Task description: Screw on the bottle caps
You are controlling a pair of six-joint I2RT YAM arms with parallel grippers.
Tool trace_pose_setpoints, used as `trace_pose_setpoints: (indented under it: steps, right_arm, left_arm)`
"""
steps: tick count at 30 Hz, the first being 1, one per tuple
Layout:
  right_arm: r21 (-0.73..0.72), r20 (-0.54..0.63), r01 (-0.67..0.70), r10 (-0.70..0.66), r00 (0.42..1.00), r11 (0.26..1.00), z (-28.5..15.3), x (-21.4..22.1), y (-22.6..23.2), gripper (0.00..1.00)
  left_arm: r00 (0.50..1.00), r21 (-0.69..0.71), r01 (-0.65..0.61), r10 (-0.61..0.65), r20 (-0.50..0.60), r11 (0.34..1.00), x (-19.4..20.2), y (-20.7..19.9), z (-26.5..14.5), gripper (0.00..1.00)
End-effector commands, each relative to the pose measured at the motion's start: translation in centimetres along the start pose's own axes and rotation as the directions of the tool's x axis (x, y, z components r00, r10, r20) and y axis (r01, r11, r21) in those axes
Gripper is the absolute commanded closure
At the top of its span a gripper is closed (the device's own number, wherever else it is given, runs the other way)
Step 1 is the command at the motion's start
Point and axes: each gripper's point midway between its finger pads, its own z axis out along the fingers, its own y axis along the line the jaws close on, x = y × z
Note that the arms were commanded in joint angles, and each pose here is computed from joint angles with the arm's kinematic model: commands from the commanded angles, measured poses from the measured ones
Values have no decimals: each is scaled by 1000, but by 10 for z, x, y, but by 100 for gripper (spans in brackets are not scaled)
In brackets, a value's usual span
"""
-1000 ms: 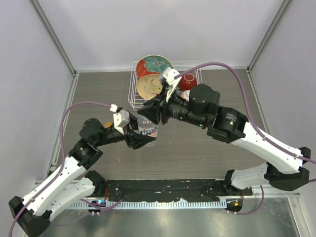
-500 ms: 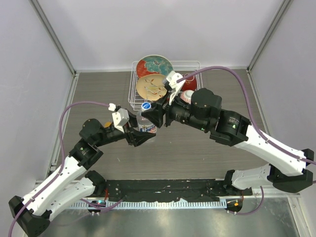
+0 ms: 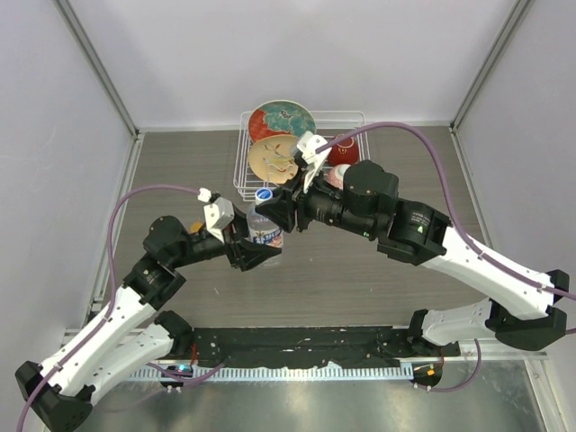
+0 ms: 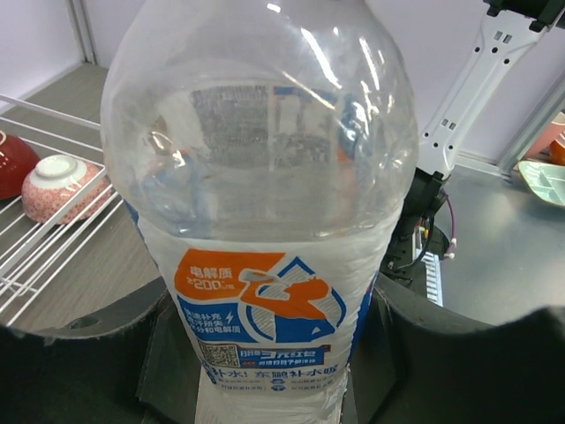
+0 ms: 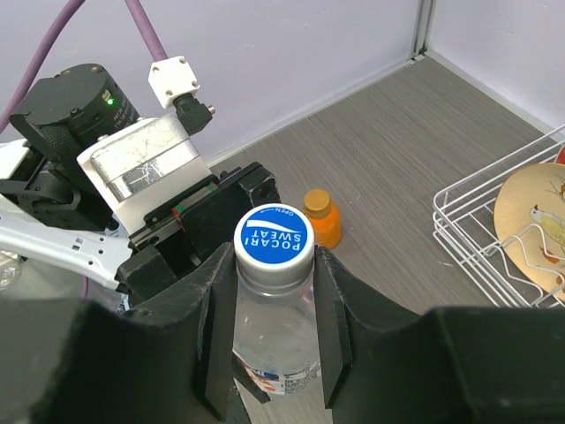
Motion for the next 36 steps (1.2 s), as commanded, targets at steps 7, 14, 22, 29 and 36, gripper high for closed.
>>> trace_pose_setpoints:
  steps: [7,14,22,29,36]
  right_arm:
    - [57,-12,49,-49,999,997,17,23,-15,99]
    - [126,-3,76,-77,997,989,23,32,-29,99]
    - [224,-49,109,-101,994,969,67,91,-55,99]
    - [265,70,70,-91,993,962,101,106,-61,99]
    - [329,134,-3,-44,990,944,116,130,-73,99]
  left_arm:
    - [992,-130,-77,89,92,988,-24,5,-20,0]
    - [960,-441,-150,237,149,885,-52,38,-64,0]
    - [943,-807,-164,330,40,568,-66,91,-136,4]
    - [960,-881,-191,268,-77,432,-41,111,-160,0]
    - [965,-917,-191,238,-110,350,-30,122,-172,0]
